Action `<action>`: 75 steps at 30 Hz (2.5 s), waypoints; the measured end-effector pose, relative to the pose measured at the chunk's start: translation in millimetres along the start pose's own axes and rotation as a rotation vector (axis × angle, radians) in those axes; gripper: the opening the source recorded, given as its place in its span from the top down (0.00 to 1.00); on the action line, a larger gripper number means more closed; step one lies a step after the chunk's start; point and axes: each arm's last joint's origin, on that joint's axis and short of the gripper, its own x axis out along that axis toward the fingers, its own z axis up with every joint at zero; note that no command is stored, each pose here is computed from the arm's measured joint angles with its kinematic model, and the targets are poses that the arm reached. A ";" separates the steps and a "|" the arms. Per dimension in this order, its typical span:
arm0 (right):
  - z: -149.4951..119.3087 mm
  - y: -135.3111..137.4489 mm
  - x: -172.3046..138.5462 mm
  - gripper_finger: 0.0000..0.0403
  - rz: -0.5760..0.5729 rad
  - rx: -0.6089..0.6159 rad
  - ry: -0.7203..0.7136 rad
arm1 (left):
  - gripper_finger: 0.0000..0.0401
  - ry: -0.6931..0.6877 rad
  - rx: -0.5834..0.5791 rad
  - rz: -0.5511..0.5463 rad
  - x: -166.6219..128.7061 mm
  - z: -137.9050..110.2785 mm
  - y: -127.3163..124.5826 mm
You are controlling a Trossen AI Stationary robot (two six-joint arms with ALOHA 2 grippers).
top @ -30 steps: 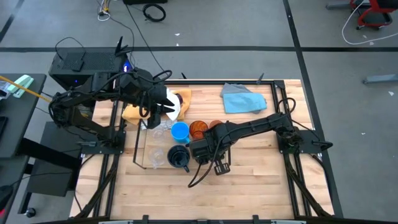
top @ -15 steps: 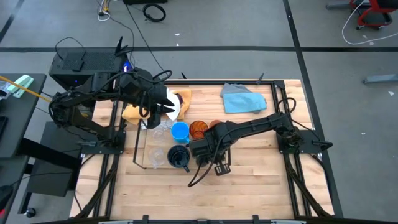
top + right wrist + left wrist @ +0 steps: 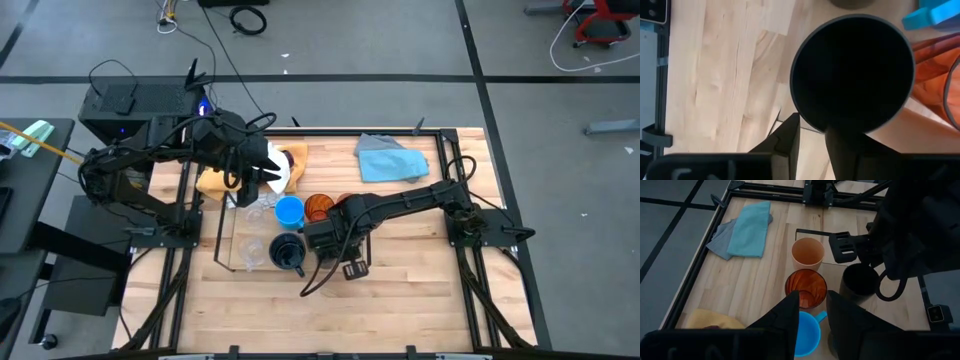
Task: Stack small to large cups/mugs on shelf
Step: Remove the white towel from the top of the purple cup
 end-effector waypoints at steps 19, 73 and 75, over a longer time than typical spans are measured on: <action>3.9 -3.6 -0.7 0.76 -0.024 0.003 -0.043 | 0.73 0.000 0.001 0.000 0.0 0.0 0.0; -261.7 -16.1 -110.4 0.73 -0.078 0.450 -1.285 | 0.75 -0.180 0.001 -0.007 3.5 19.4 -0.8; -266.0 -14.8 -92.1 0.73 -0.038 0.461 -1.316 | 0.75 -0.189 0.022 -0.005 8.7 22.0 -0.9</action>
